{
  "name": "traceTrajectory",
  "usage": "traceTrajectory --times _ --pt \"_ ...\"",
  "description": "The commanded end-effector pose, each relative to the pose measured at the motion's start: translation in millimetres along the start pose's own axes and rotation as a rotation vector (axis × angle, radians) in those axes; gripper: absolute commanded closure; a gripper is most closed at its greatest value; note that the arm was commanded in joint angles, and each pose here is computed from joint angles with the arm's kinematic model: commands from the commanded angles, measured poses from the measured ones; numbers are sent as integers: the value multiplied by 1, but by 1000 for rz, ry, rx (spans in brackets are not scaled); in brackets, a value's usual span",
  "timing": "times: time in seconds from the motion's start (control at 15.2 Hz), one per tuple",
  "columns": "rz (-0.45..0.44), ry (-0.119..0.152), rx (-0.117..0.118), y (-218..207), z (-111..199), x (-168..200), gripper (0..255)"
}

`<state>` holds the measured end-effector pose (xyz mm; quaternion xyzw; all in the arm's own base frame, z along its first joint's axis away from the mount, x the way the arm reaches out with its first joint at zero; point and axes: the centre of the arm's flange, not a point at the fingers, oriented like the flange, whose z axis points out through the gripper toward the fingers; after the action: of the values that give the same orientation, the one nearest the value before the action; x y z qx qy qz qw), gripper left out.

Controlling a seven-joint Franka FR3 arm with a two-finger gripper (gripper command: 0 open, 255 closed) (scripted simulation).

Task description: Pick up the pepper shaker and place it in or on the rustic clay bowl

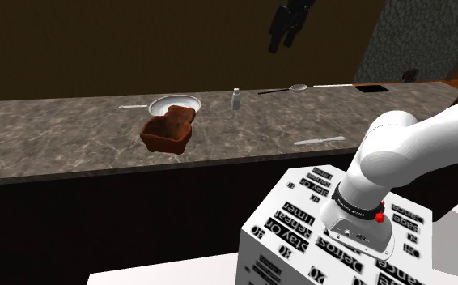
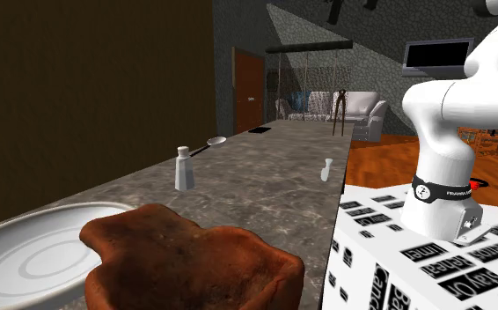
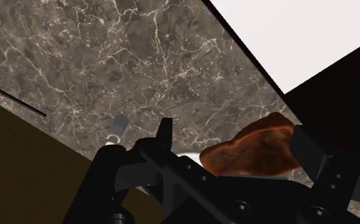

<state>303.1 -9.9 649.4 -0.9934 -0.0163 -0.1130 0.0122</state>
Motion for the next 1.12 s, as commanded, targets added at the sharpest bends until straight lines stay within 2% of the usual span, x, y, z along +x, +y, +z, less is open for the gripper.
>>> traceTrajectory --times 0.0,1.06 --pt "0 0 0 0 0 0 0" --pt "-54 147 19 115 165 52 0"
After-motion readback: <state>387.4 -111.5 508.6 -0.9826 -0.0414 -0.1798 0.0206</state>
